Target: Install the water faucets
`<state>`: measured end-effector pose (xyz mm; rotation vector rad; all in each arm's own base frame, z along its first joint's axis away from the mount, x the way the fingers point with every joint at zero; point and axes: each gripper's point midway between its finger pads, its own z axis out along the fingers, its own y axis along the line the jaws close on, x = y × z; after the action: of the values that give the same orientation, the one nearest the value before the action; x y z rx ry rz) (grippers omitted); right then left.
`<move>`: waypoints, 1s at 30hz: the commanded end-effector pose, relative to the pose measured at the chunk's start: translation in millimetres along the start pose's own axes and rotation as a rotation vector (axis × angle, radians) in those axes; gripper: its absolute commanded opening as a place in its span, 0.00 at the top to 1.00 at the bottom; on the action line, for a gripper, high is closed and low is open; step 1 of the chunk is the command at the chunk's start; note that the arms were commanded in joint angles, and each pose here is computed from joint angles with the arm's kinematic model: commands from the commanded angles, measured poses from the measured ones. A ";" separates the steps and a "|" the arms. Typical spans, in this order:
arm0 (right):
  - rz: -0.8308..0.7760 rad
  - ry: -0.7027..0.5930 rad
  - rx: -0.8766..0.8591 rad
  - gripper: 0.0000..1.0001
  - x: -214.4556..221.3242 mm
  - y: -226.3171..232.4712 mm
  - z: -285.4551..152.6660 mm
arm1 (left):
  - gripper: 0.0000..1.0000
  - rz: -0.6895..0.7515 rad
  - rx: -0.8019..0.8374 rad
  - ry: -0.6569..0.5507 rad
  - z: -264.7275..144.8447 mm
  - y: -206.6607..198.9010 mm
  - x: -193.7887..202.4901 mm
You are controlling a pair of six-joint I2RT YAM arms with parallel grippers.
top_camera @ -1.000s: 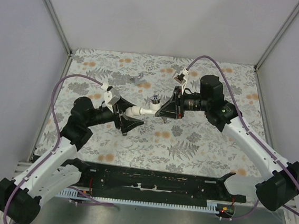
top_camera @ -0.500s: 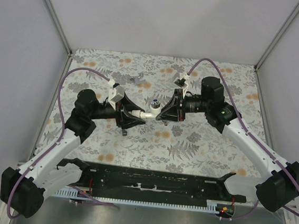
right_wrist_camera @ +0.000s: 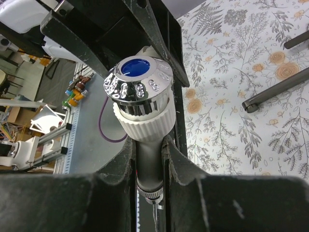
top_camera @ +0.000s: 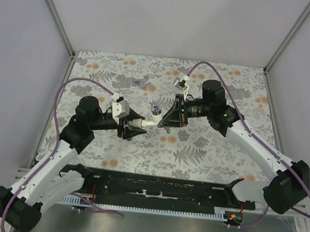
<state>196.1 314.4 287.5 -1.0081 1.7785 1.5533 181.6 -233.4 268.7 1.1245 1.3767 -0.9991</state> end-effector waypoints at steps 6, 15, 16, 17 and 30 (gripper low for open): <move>0.051 -0.046 0.128 1.00 -14.3 -22.1 -9.0 | 0.67 0.086 -0.100 -0.037 -5.4 13.2 -17.4; 0.190 -0.167 0.497 1.00 -11.9 -110.4 -64.8 | 0.13 -0.219 -0.654 -0.211 -50.6 77.1 -44.3; 0.219 -0.192 0.552 1.00 -11.2 -124.8 -77.0 | 0.10 -0.248 -0.739 -0.200 -62.4 83.4 -38.2; 0.260 -0.221 0.617 1.00 -9.6 -141.6 -92.3 | 0.07 -0.263 -0.808 -0.194 -73.1 88.0 -34.8; 0.572 -0.752 1.190 1.00 16.9 -313.4 -289.9 | 0.00 -0.580 -1.336 -0.045 -154.4 92.5 72.0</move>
<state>415.8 43.9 130.3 0.5267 2.1386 0.7240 245.6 -81.8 247.1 -0.0912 1.7908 -0.3348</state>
